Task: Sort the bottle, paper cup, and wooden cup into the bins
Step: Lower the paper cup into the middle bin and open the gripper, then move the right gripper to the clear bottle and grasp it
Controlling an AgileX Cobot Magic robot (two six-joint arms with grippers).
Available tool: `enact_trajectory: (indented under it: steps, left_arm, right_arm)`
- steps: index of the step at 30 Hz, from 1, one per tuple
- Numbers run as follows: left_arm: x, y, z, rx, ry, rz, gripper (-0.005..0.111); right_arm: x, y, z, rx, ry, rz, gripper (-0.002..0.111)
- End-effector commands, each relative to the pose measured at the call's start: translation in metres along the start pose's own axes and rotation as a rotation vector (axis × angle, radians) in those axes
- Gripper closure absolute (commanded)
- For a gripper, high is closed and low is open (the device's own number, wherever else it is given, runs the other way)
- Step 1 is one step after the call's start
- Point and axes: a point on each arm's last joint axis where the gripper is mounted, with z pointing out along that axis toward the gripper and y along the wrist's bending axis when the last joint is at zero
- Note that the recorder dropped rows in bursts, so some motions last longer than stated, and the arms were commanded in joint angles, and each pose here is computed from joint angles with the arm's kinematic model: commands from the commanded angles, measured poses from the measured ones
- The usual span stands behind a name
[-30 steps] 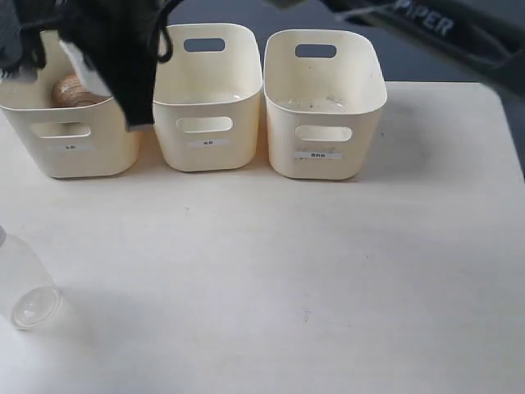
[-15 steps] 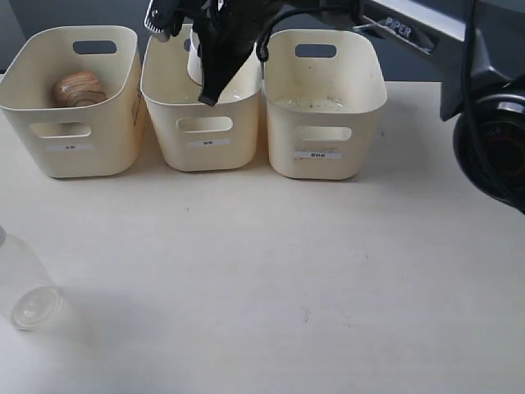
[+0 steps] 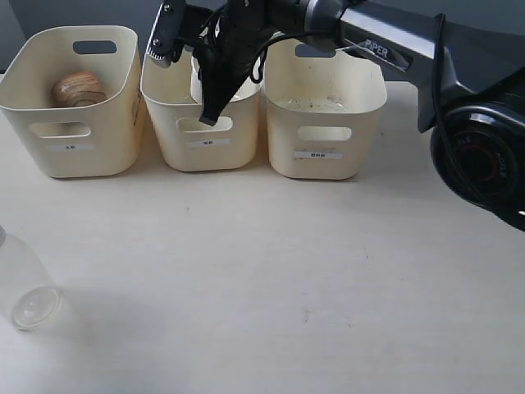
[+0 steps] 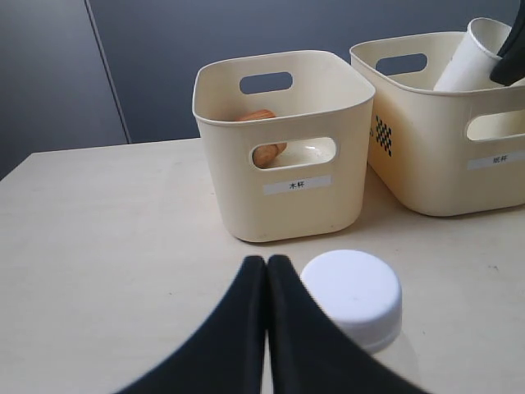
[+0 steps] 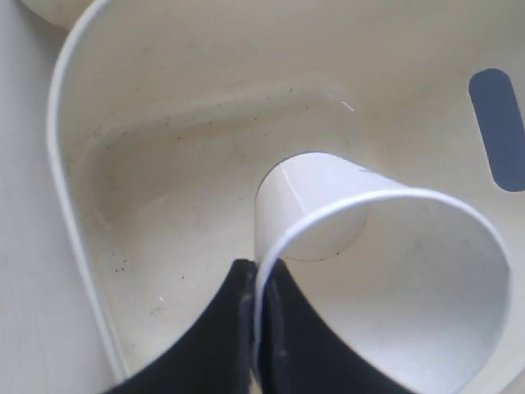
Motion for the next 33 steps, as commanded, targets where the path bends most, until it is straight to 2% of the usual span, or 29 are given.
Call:
enact_trajectory:
  steps: [1,2,3,5,7,14,18,23,24,25,26,28,33]
  left_arm:
    - [-0.002,0.0,0.0,0.002,-0.014,-0.002,0.107]
    - [-0.002,0.0,0.0,0.002,-0.014,-0.002,0.107]
    - [-0.002,0.0,0.0,0.002,-0.014,-0.002,0.107]
    - [-0.002,0.0,0.0,0.002,-0.014,-0.002,0.107]
    - [-0.002,0.0,0.0,0.002,-0.014,-0.002,0.107]
    - [-0.002,0.0,0.0,0.002,-0.014,-0.002,0.107]
    - [-0.002,0.0,0.0,0.002,-0.014,-0.002,0.107]
    - [-0.002,0.0,0.0,0.002,-0.014,-0.002,0.107]
    - [-0.002,0.0,0.0,0.002,-0.014,-0.002,0.107]
    - [-0.002,0.0,0.0,0.002,-0.014,-0.002,0.107]
    - [-0.002,0.0,0.0,0.002,-0.014,-0.002,0.107]
    - [-0.002,0.0,0.0,0.002,-0.014,-0.002,0.107]
    - [-0.002,0.0,0.0,0.002,-0.014,-0.002,0.107]
  right_arm:
    - [0.002,-0.003,-0.002,0.01,0.0,0.004,0.101]
    - [0.002,-0.003,-0.002,0.01,0.0,0.004,0.095]
    - [0.001,-0.003,-0.002,0.013,-0.001,0.005,0.082]
    - [0.0,-0.005,-0.002,0.031,-0.019,0.023,0.069]
    - [-0.002,-0.007,-0.002,0.049,-0.036,0.023,0.067]
    - [-0.006,-0.011,-0.009,0.083,-0.072,0.031,0.067]
    - [-0.021,-0.019,-0.043,0.113,-0.159,0.066,0.067]
    - [-0.049,-0.018,-0.114,0.009,-0.39,0.119,0.067]
    - [-0.055,-0.013,-0.127,-0.055,-0.448,0.115,0.067]
    - [-0.057,-0.009,-0.131,-0.104,-0.471,0.106,0.067]
    - [-0.059,0.001,-0.136,-0.215,-0.502,0.073,0.067]
    - [-0.061,0.01,-0.138,-0.306,-0.531,0.056,0.067]
    - [-0.059,0.027,-0.13,-0.453,-0.596,0.023,0.071]
